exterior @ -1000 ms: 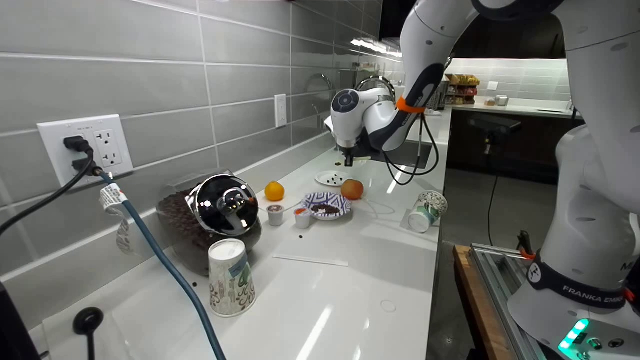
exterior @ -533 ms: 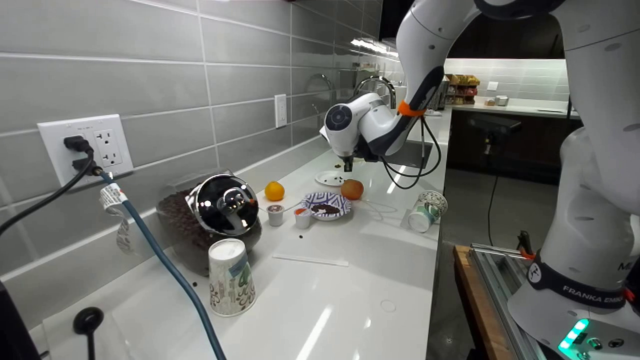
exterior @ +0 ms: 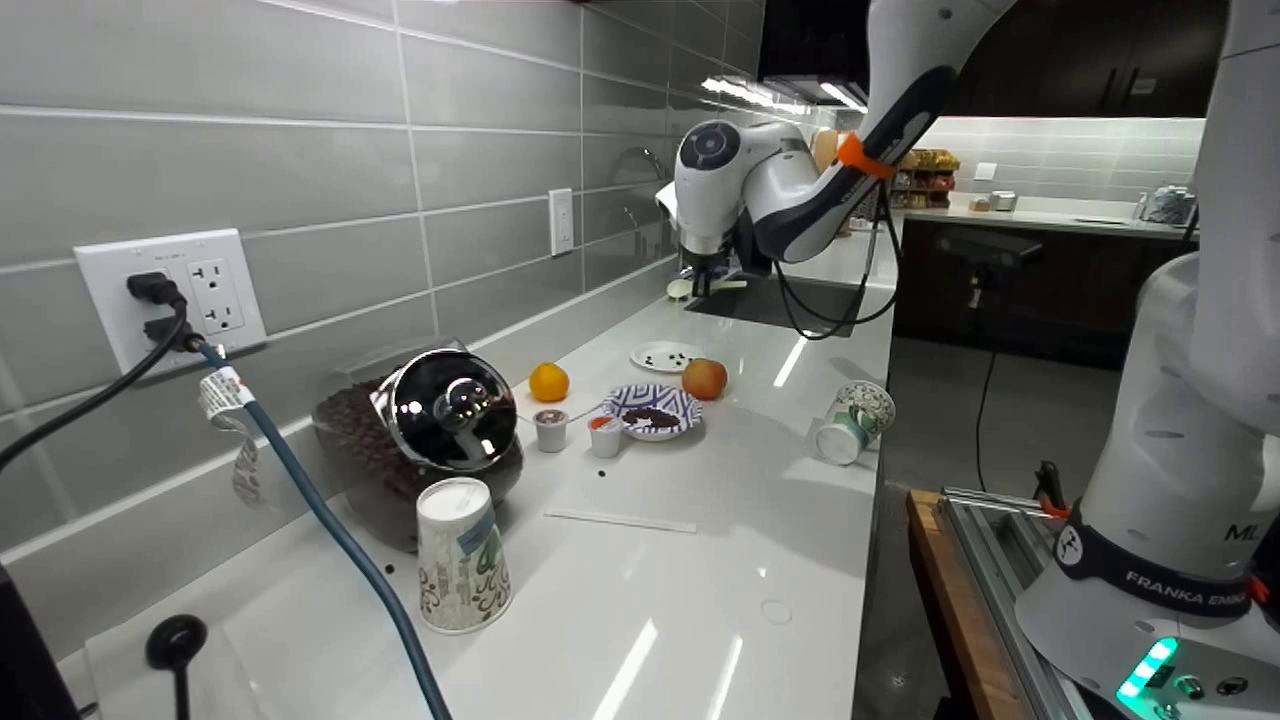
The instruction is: Transfer a spoonful of contents from the bowl to the white plate
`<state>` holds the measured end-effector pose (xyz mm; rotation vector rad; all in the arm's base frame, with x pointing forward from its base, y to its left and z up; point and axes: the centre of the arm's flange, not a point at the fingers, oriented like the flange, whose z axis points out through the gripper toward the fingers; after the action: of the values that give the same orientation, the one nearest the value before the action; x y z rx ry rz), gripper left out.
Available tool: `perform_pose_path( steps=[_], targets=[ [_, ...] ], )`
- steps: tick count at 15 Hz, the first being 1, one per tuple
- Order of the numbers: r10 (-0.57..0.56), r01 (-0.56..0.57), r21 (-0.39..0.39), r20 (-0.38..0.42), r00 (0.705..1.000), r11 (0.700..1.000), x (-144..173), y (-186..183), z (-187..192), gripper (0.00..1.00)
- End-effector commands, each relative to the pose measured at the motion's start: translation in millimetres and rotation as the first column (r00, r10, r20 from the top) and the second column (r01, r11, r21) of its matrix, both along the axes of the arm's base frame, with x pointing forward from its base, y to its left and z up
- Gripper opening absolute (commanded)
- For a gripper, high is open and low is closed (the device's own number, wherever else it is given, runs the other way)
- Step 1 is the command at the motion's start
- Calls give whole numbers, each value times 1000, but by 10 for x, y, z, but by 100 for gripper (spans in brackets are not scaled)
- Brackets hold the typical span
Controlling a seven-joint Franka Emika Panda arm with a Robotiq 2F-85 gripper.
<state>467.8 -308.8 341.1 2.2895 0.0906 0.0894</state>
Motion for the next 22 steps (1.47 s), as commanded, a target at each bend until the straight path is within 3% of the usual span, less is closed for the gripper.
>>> perform_pose_path(
  steps=[1,5,11,15,22],
  targets=[
    [25,-34,188,54,998,981,-310,312,281,4],
    [26,-74,371,131,991,926,-459,598,258,4],
    [135,-256,554,251,959,792,-699,1075,277,4],
    [255,-378,639,281,925,670,-731,1466,198,5],
    [499,-480,777,252,829,407,-611,1947,-139,5]
  ],
)
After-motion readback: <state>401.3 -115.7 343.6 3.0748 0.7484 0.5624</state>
